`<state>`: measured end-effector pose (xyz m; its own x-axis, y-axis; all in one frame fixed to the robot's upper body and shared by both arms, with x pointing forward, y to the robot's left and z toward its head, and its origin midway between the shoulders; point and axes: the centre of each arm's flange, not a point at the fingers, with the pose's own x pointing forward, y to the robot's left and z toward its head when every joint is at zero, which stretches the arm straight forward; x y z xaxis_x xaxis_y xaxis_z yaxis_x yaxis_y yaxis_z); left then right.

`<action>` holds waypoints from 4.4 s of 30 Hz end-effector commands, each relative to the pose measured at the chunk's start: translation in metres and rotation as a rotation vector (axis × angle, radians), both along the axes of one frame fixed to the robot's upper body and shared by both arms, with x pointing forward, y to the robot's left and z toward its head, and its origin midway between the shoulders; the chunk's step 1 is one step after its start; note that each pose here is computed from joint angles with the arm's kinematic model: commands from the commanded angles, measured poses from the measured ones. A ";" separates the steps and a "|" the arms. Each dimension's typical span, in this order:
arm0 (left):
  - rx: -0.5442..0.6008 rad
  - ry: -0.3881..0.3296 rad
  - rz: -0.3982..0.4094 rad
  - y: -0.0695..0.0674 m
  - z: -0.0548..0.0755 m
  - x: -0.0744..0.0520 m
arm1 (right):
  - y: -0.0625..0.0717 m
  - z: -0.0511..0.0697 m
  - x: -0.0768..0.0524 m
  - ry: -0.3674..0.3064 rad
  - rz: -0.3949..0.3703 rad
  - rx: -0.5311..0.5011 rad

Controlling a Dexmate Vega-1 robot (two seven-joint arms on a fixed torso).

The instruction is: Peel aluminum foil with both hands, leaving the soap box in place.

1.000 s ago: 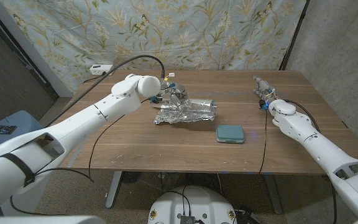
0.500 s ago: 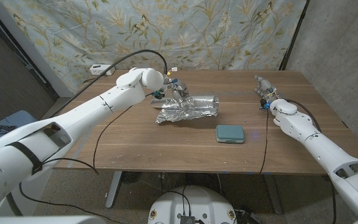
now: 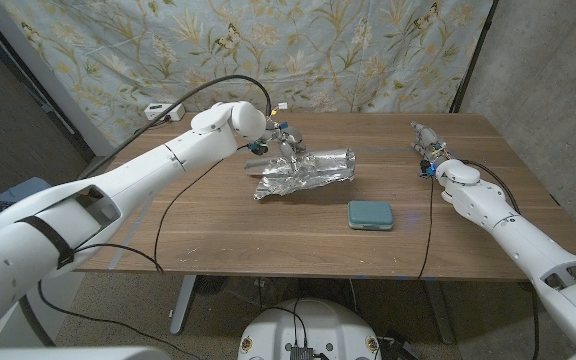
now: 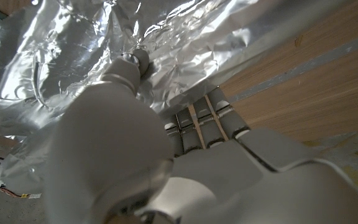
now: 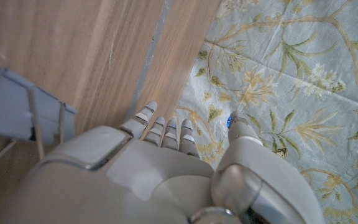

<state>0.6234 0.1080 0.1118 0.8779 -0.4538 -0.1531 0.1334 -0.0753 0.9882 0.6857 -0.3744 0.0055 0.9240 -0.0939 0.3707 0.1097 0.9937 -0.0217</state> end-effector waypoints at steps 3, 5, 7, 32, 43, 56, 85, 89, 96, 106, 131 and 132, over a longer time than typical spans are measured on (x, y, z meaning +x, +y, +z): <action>-0.091 0.089 -0.004 -0.007 0.002 0.011 | -0.007 -0.001 -0.003 0.013 -0.007 -0.012; -0.120 0.125 0.000 -0.008 0.002 0.015 | -0.008 -0.001 -0.002 0.015 -0.006 -0.015; -0.137 0.153 0.000 -0.009 0.001 0.018 | -0.009 -0.001 -0.002 0.017 -0.005 -0.017; -0.330 0.402 0.009 -0.005 0.012 0.043 | -0.007 -0.002 0.002 0.038 0.006 -0.040; -0.409 0.453 -0.018 -0.001 0.013 0.048 | -0.006 0.001 0.005 0.045 0.012 -0.056; -0.559 0.487 -0.046 0.003 0.011 0.058 | -0.002 0.007 0.009 0.065 0.019 -0.105; -0.777 0.634 -0.055 0.006 -0.003 0.090 | 0.008 0.030 -0.001 0.040 0.029 -0.223; -0.811 0.663 -0.054 0.005 -0.007 0.095 | 0.009 0.033 -0.005 0.032 0.024 -0.232; -0.853 0.696 -0.056 0.005 -0.012 0.102 | 0.013 0.035 -0.010 0.032 0.018 -0.246; -0.955 0.696 -0.039 0.006 -0.013 0.110 | 0.019 0.040 -0.021 0.043 0.019 -0.311; -1.125 0.749 -0.035 -0.008 -0.033 0.114 | 0.022 0.046 -0.060 0.120 0.012 -0.419; -1.128 0.750 -0.034 -0.009 -0.034 0.114 | 0.022 0.046 -0.061 0.122 0.013 -0.422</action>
